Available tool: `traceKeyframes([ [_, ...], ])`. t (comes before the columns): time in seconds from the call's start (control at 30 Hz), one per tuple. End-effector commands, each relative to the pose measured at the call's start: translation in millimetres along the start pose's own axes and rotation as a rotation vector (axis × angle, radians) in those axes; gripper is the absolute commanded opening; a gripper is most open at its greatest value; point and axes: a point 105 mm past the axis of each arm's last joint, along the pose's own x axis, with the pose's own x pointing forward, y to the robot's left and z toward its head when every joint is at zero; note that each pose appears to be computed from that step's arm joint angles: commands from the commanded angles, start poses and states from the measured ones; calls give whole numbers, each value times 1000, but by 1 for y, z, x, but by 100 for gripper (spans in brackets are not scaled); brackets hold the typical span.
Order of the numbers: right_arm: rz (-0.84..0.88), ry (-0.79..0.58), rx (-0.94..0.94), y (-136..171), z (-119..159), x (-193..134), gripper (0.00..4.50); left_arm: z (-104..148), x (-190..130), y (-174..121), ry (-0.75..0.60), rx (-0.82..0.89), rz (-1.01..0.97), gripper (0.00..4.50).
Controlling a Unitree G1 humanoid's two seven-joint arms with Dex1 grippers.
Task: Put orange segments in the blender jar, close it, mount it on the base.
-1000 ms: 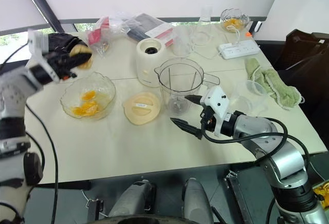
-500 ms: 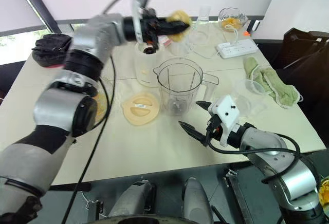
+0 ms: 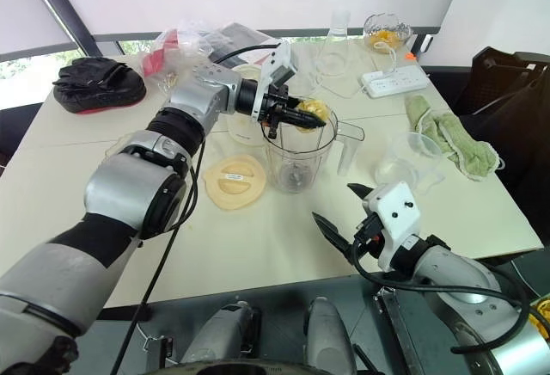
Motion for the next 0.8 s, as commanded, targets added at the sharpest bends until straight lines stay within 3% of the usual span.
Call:
traceKeyframes([
  [0.03,16,-34,-30,-1,10,0,450,12,-5,3,-51,45,21,329],
  [0.07,18,-33,-30,-1,10,-1,450,16,-8,5,-72,45,42,386],
  [0.47,-14,-3,-12,-14,2,-10,450,59,-68,20,-307,29,195,386],
  [0.6,-127,15,-9,-34,-9,-15,450,12,-113,1,-204,54,261,386],
  [0.8,-342,-6,-46,-76,-15,-32,450,-61,-108,-40,-47,12,301,386],
])
